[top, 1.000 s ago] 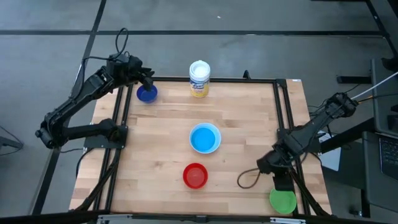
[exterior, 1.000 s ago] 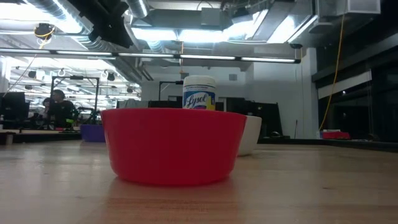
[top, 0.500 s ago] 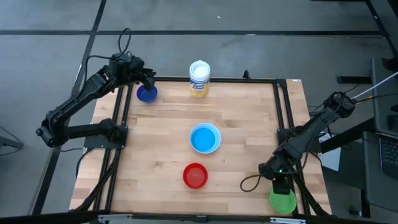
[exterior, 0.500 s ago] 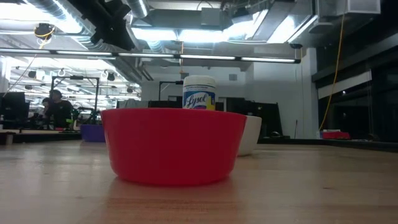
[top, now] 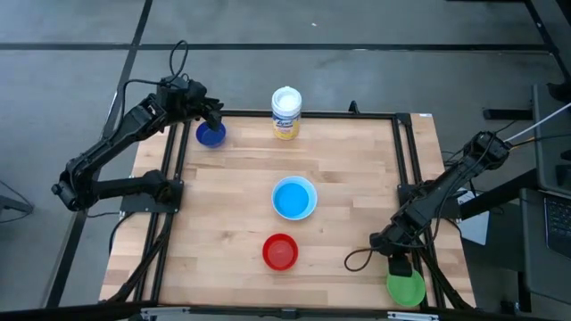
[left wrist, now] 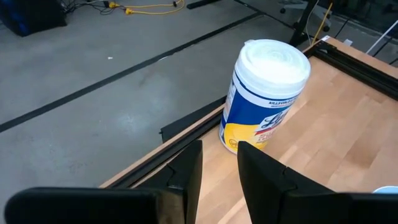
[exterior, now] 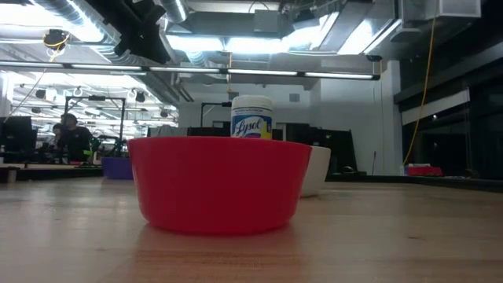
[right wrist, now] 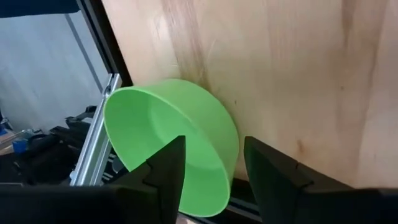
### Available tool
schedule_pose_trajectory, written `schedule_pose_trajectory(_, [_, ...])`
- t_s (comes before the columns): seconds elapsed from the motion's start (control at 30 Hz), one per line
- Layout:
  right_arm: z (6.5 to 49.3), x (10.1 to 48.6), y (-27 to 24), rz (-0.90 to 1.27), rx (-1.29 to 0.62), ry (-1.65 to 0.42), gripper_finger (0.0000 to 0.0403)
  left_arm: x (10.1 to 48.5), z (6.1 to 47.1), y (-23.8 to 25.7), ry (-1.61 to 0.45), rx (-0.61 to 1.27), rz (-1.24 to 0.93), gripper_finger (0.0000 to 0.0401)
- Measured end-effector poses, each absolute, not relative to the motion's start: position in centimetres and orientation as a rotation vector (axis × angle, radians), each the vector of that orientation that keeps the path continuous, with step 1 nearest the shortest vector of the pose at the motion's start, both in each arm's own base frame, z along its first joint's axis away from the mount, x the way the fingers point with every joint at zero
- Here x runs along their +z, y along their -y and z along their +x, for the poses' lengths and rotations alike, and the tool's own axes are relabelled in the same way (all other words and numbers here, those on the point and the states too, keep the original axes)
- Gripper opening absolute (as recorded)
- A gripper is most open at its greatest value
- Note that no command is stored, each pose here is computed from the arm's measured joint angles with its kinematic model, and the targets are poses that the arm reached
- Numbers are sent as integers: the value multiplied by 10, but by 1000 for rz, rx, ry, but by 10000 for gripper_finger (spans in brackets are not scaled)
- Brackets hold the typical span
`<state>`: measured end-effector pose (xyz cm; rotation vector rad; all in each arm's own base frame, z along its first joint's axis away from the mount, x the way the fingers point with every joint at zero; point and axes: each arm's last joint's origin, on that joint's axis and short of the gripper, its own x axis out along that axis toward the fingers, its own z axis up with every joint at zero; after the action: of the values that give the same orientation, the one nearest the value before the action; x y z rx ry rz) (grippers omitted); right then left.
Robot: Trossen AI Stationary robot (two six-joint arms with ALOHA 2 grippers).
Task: Nest bowls inside each other
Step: Stack the green bowl on top of the light blue bowl
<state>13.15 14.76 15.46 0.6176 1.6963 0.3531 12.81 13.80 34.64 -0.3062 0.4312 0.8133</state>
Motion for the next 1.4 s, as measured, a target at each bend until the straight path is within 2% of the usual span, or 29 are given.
schedule_pose_trajectory(0.23, [131, 148, -146, 623, 364, -1670, 151, 346, 128, -138, -438, 813, -309, 98])
schedule_pose_trajectory(0.67, [132, 143, -147, 677, 368, -1627, 159, 346, 128, -137, -434, 804, -320, 98])
schedule_pose_trajectory(1.0, [135, 145, -150, 690, 401, -1576, 134, 345, 129, -138, -435, 796, -331, 98])
schedule_pose_trajectory(1.27, [136, 145, -150, 686, 397, -1560, 77, 340, 134, -143, -461, 789, -344, 98])
schedule_pose_trajectory(1.4, [135, 145, -150, 656, 419, -1563, 67, 337, 140, -144, -477, 771, -334, 98])
